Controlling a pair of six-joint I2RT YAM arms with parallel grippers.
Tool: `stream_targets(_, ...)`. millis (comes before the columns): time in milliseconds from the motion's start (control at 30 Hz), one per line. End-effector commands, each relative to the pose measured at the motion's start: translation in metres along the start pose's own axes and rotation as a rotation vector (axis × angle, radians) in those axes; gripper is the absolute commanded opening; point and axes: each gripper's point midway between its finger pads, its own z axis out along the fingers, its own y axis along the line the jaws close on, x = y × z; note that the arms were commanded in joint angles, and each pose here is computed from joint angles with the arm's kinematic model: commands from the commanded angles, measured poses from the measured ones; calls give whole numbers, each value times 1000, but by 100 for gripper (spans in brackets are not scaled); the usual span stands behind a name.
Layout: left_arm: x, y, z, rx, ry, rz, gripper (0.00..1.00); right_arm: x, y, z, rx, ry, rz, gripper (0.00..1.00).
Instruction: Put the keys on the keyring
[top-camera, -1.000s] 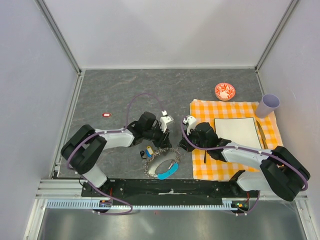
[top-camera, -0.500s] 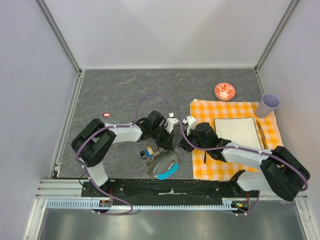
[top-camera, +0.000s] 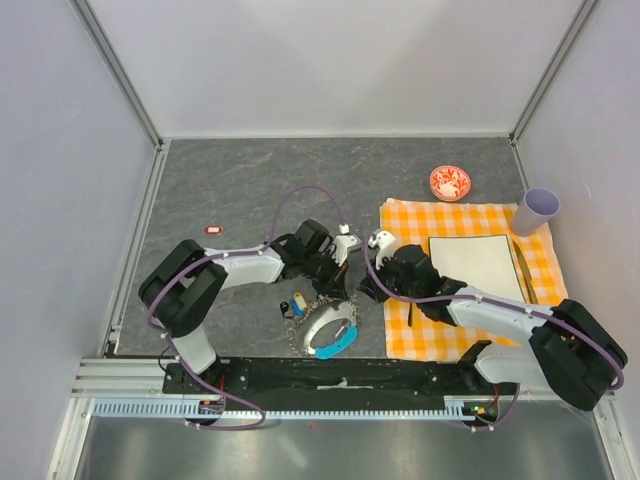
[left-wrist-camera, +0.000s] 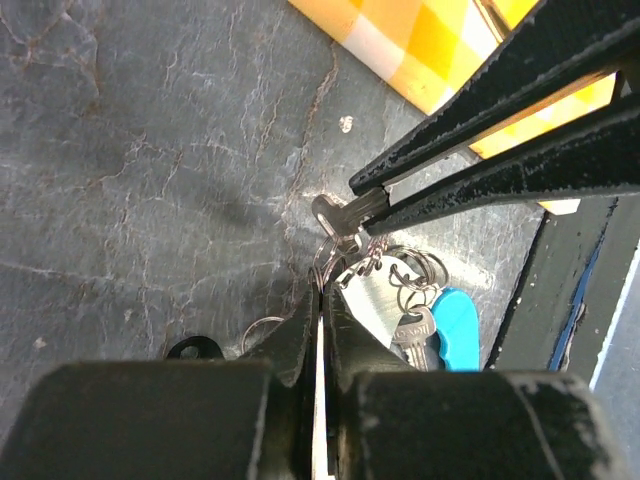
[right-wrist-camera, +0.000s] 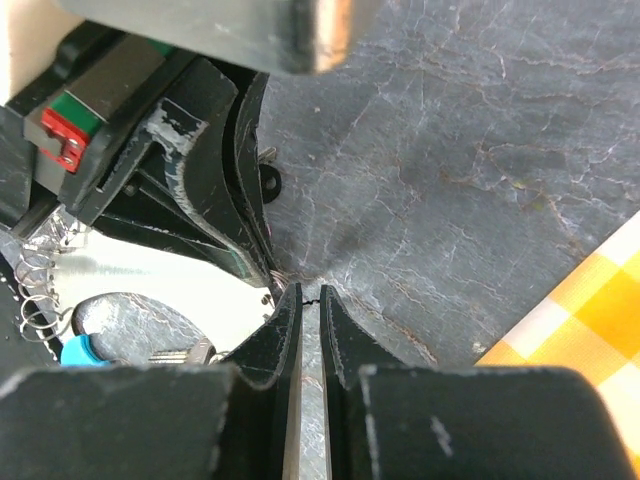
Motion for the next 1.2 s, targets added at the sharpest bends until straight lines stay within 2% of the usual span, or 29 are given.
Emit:
stream_targets(0,-27,-7,-21,-38,-95,92,2,-24,3,-10,11,-72,-44,0)
stream_targets(200,-54,-16,-53,-113,-225,160,2,-56,13,-33,2,-155,-86,0)
stream_targets(233,-65,-23,-65,-118,-283,194,2,-64,16,-38,-2,-180,-96,0)
stream_targets(533,-95,-53,-123,-170,-528,302,2,-109,45,-74,-87,-325,-140,0)
stream_targets(733,-111,-63,-153,-202,-742,317,2,-99,52,-69,-147,-340,-85,0)
stream_targets(767,-122,-69,-163,-201,-819,347,2,-90,52,-66,-160,-321,-55,0)
stream_targets(900,-130,-82,-178,-170,-960,411,2,-74,51,-56,-180,-286,-29,0)
stream_targets(1000,-133,-94,-180,-110,-1008,471,2,-63,54,-49,-207,-225,-36,0)
stream_targets(1167,-124,-101,-159,-20,-938,524,2,-74,43,-55,-125,-243,-76,2)
